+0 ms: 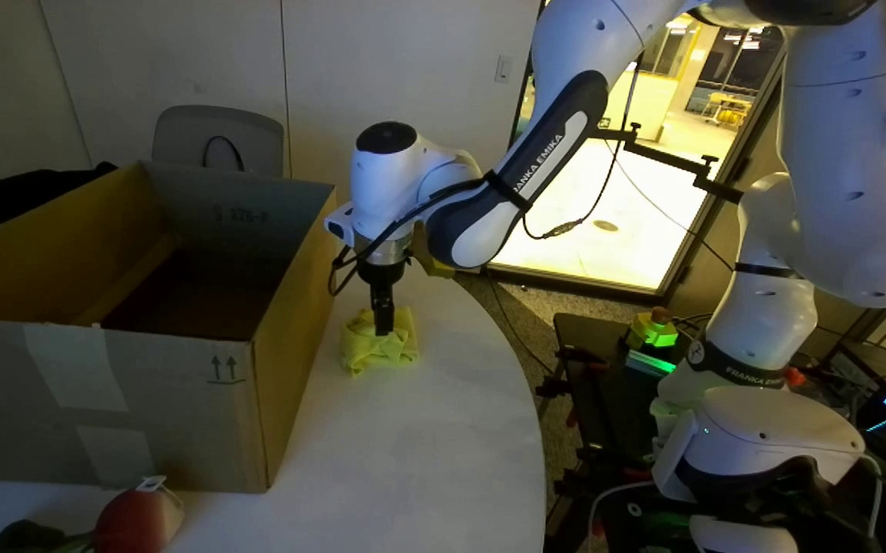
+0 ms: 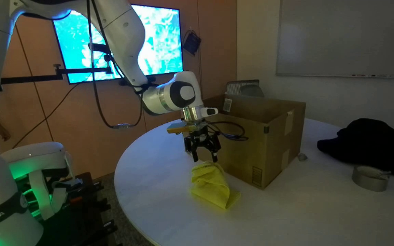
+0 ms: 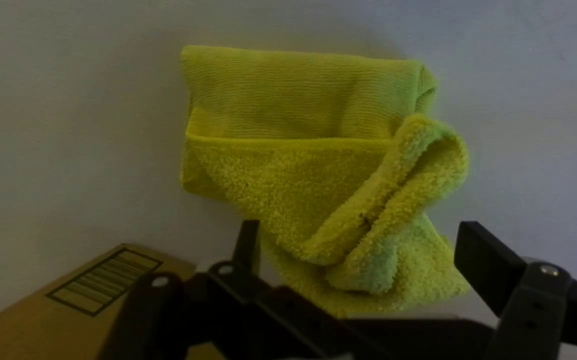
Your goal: Put the marker on the towel and wrap it, then put it in the box
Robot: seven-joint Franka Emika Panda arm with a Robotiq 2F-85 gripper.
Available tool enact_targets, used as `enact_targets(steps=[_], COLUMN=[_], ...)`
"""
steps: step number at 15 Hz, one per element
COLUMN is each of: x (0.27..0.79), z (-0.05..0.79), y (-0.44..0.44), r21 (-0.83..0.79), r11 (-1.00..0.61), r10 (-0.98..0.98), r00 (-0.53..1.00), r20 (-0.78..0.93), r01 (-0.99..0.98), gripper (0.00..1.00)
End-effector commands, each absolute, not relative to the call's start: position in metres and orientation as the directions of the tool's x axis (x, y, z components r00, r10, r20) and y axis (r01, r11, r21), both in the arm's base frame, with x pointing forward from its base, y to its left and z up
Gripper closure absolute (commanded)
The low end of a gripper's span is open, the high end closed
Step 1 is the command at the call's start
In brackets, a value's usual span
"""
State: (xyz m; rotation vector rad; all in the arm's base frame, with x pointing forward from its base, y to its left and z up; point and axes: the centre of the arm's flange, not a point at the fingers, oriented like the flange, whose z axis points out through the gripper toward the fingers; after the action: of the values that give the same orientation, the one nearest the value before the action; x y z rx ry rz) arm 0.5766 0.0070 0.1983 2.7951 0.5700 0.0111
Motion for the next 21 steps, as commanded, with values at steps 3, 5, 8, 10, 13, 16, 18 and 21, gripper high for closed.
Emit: enact_targets(steps=[3, 5, 8, 10, 13, 16, 18, 21], x=[0.606, 0.608, 0.609, 0.608, 0.607, 0.605, 0.603, 0.601], z=[0.175, 0.166, 0.157, 0.150, 0.141, 0.128, 0.119, 0.101], y=[-0.015, -0.023, -0.037, -0.046, -0.055, -0.060, -0.063, -0.064], r21=[0.263, 0.253, 0.232, 0.212, 0.158, 0.082, 0.044, 0.000], r11=[-0.879, -0.885, -0.895, -0.902, -0.914, -0.923, -0.927, -0.927], r10=[0.392, 0.385, 0.374, 0.370, 0.369, 0.373, 0.369, 0.373], r00=[0.917, 0.920, 0.924, 0.926, 0.928, 0.926, 0.927, 0.924], r20=[-0.077, -0.078, -0.077, -0.073, -0.060, -0.050, -0.062, -0.077], r01=[0.398, 0.391, 0.381, 0.377, 0.373, 0.376, 0.372, 0.374], gripper=[0.00, 0.00, 0.00, 0.00, 0.00, 0.00, 0.00, 0.00])
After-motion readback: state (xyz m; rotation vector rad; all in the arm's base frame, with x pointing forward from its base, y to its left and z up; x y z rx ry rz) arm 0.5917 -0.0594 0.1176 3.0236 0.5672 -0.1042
